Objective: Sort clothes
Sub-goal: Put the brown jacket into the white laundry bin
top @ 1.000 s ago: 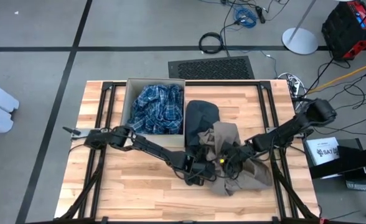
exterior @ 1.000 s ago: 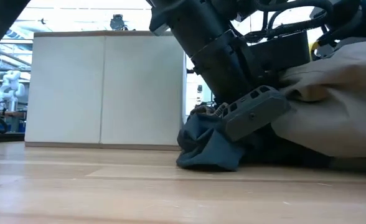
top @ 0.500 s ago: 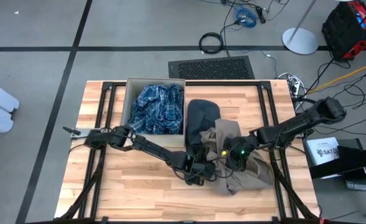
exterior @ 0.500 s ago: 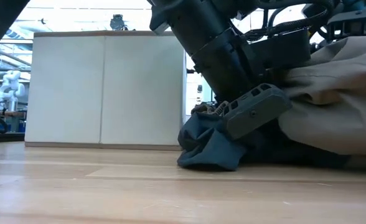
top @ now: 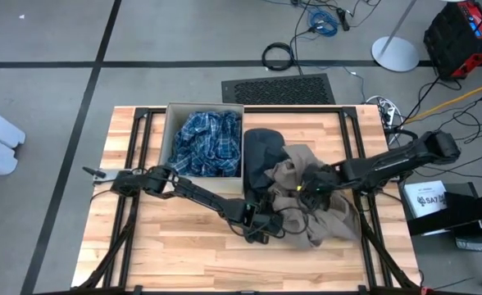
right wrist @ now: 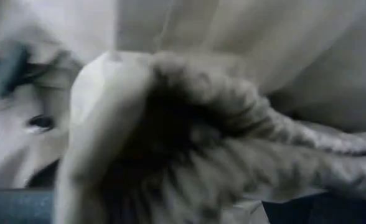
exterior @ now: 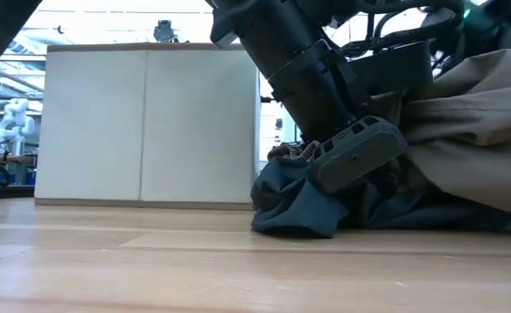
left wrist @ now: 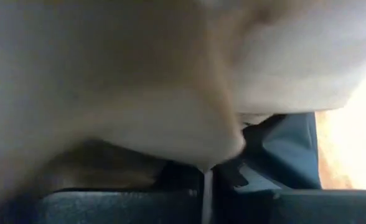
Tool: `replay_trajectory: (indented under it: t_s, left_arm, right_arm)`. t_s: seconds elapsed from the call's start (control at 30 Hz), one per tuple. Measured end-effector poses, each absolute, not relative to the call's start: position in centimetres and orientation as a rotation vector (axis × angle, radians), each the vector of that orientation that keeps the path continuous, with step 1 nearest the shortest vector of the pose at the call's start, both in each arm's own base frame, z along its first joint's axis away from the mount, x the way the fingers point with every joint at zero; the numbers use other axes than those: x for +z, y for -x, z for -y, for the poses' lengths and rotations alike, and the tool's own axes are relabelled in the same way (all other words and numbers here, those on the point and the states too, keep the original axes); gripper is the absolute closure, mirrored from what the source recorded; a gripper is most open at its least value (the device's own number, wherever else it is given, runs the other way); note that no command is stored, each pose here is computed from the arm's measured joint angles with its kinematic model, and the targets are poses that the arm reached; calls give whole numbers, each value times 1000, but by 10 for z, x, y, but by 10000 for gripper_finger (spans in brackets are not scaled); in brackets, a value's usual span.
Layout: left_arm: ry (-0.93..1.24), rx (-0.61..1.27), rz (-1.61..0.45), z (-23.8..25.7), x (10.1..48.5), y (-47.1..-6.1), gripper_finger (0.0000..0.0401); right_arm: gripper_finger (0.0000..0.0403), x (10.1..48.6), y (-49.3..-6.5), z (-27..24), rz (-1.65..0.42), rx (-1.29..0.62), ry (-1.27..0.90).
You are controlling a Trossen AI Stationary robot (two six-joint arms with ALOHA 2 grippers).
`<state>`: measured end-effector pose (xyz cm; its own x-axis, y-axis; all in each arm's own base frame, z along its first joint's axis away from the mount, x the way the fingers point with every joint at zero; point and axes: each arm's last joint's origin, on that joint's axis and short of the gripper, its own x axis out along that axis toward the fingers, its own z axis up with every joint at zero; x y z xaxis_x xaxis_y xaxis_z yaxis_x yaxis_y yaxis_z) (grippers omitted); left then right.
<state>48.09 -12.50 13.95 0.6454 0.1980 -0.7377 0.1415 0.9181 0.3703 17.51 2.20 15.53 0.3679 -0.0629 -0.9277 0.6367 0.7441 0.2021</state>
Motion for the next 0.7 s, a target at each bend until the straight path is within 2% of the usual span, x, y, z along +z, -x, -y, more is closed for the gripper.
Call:
replay_trajectory:
  t_s: [0.13, 0.3, 0.4, 0.53, 0.7]
  left_arm:
    - [-420, 33, -876, 125, 139, -481, 392]
    - [-400, 44, -882, 125, 139, -480, 392]
    - [-399, 45, -884, 125, 139, -480, 392]
    - [-398, 46, -881, 125, 139, -480, 392]
    - [-403, 59, -876, 125, 139, -481, 392]
  right_arm:
    - [163, 130, -188, -18, -1213, -531, -520]
    - [165, 107, -208, -17, -1195, -563, -413]
    - [185, 106, -209, -16, -1183, -580, -425]
    - [251, 107, -212, -18, -1152, -578, -428]
    - [366, 108, -214, -23, -1121, -538, -458]
